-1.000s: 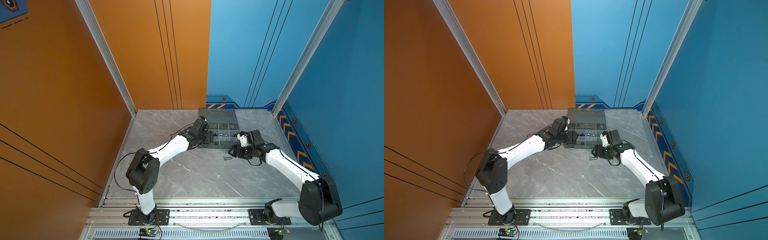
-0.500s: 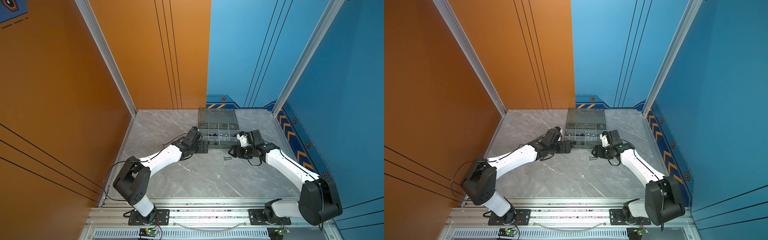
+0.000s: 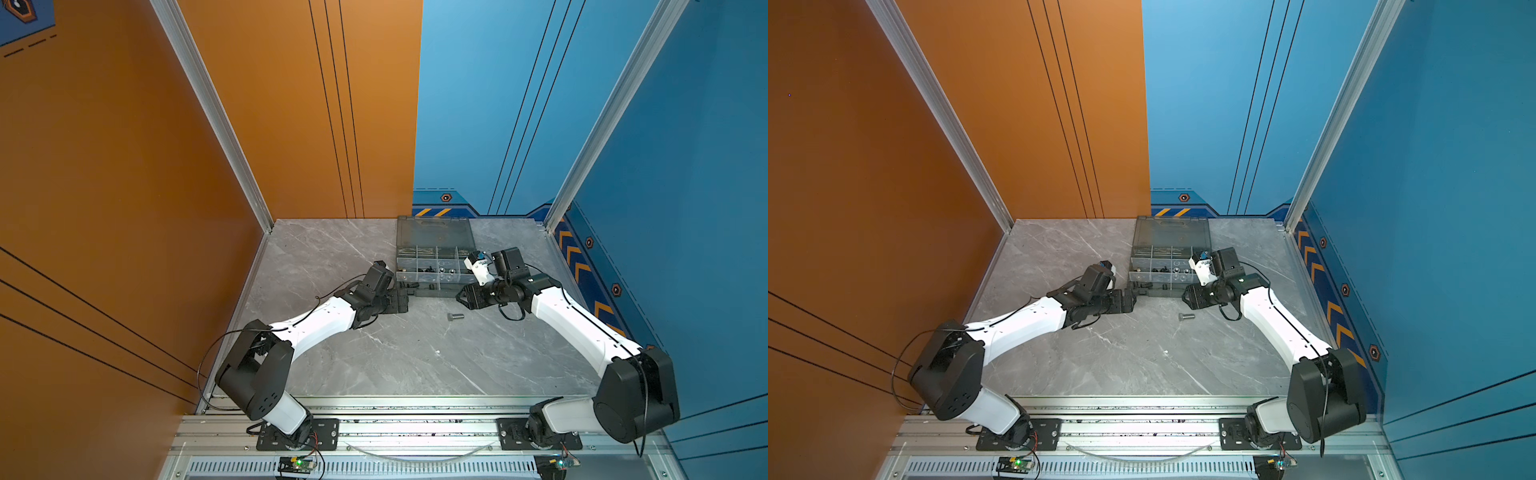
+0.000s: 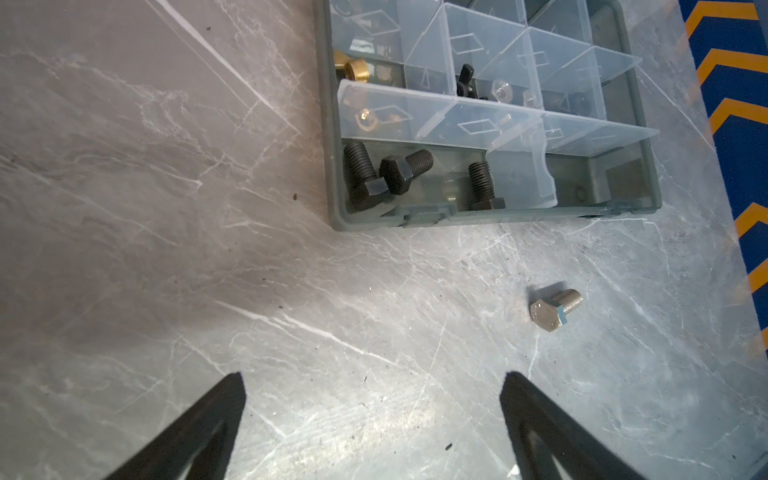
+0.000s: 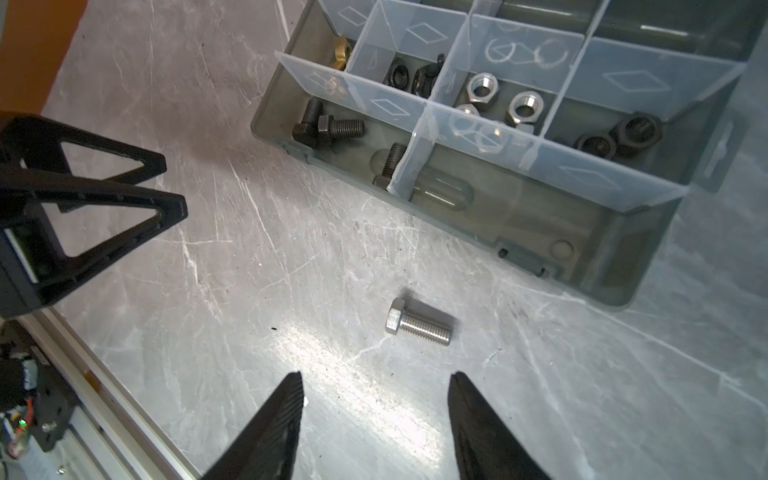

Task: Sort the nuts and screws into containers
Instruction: 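Close the right gripper on the silver hex bolt while the left draws back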

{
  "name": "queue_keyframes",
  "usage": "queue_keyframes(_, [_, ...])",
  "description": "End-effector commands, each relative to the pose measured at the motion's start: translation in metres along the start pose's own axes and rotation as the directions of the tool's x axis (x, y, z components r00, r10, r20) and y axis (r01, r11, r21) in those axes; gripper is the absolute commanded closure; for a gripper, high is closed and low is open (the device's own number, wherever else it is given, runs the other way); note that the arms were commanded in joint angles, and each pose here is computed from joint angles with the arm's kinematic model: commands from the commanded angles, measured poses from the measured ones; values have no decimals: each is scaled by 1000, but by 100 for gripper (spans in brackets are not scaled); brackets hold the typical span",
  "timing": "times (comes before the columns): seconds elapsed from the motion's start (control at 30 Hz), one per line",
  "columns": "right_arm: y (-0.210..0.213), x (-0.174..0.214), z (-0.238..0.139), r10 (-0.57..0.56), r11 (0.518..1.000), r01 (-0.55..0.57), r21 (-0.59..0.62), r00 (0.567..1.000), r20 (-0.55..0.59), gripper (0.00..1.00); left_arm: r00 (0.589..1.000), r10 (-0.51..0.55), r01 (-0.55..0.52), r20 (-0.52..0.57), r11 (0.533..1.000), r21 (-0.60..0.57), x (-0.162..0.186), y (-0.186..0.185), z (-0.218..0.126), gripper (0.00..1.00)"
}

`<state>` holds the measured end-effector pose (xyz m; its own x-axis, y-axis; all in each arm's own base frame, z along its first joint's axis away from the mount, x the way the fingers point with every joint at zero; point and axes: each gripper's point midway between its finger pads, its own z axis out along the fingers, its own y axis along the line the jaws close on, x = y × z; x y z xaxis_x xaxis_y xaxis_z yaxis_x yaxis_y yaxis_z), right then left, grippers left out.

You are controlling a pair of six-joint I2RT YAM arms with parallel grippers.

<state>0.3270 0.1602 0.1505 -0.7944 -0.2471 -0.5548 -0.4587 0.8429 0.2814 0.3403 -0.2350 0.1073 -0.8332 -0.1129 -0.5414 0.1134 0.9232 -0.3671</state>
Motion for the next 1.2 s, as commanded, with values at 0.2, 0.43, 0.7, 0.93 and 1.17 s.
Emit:
queue_keyframes(0.2, [-4, 9, 16, -245, 969, 247, 18, 967, -67, 41, 998, -47, 45, 30, 998, 42, -5, 5, -11, 2])
queue_keyframes(0.43, [3, 21, 37, -414, 910, 415, -16, 904, -107, 41, 997, -64, 63, 32, 997, 40, -2, 13, -8, 2])
queue_keyframes(0.7, [1, 26, 62, -541, 836, 546, -47, 808, -236, 42, 995, -91, 90, 31, 995, 31, 1, 23, -6, 2])
queue_keyframes(0.93, [-6, 33, 77, -552, 826, 559, -70, 778, -299, 44, 994, -101, 100, 31, 995, 22, 2, 28, -6, 2])
queue_keyframes(1.17, [-8, 54, 86, -537, 837, 535, -115, 760, -365, 46, 994, -106, 105, 27, 994, 19, 2, 29, -3, 2])
